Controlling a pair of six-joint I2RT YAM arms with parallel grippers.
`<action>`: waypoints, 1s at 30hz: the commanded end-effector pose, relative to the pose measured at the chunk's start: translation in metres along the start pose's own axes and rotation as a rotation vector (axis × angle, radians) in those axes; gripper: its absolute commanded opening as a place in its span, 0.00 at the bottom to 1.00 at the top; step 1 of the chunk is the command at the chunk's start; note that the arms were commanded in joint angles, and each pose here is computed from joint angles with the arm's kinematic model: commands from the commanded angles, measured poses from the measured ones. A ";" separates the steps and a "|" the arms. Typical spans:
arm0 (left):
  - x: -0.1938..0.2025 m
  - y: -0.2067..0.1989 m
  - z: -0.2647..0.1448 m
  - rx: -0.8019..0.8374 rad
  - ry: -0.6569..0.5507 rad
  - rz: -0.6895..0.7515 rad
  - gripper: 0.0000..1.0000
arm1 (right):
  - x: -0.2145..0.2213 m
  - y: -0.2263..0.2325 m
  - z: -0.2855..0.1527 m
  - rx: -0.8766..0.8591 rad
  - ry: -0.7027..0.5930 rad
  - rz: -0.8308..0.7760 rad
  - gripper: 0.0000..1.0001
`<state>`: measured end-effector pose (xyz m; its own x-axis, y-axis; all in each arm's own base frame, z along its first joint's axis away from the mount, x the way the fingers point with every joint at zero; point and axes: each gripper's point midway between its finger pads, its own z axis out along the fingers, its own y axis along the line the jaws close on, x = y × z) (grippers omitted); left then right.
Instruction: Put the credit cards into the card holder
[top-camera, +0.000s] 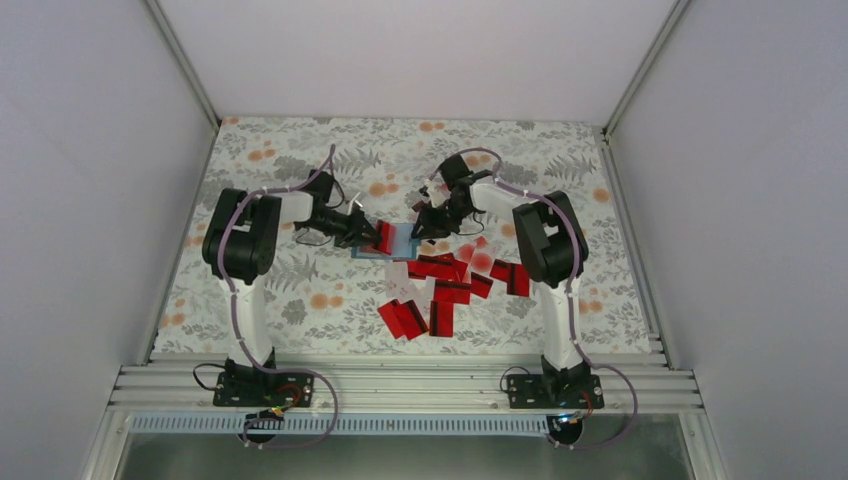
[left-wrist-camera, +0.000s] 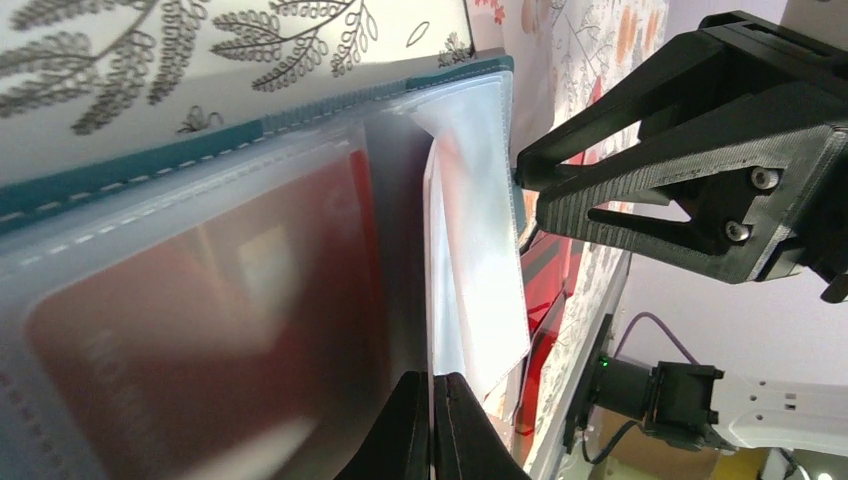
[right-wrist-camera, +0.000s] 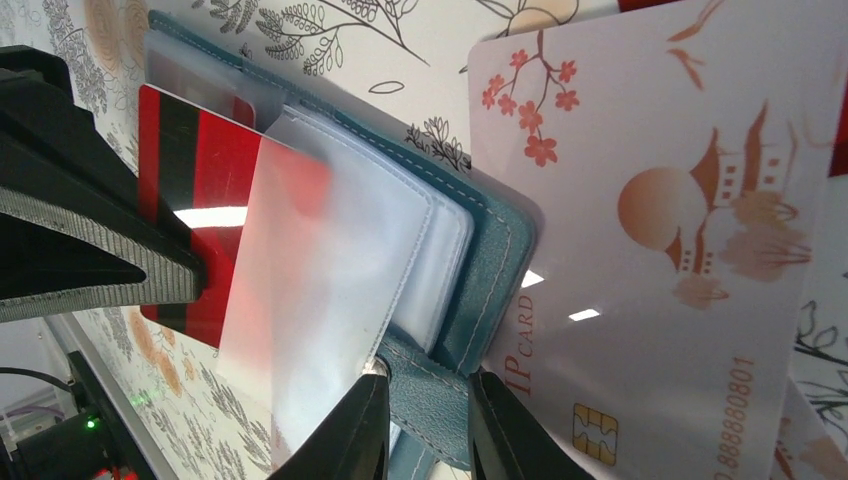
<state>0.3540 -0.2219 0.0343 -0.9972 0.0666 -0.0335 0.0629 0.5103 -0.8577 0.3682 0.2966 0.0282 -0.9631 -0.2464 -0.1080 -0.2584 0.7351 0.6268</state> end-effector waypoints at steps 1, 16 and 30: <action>-0.006 -0.008 0.008 0.050 0.010 -0.009 0.02 | 0.012 -0.010 0.003 0.022 0.027 0.011 0.21; -0.010 -0.015 0.027 0.087 0.025 -0.068 0.02 | 0.021 -0.016 0.010 0.017 0.051 0.016 0.21; -0.017 -0.015 0.036 0.053 0.000 -0.097 0.02 | 0.028 -0.019 0.015 0.010 0.075 0.016 0.21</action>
<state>0.3632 -0.2475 0.0329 -0.9965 0.0122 0.0831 -0.0681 0.4618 -0.8843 0.3646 0.2956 0.0258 -0.9589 -0.2586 -0.1166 -0.2702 0.7076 0.6529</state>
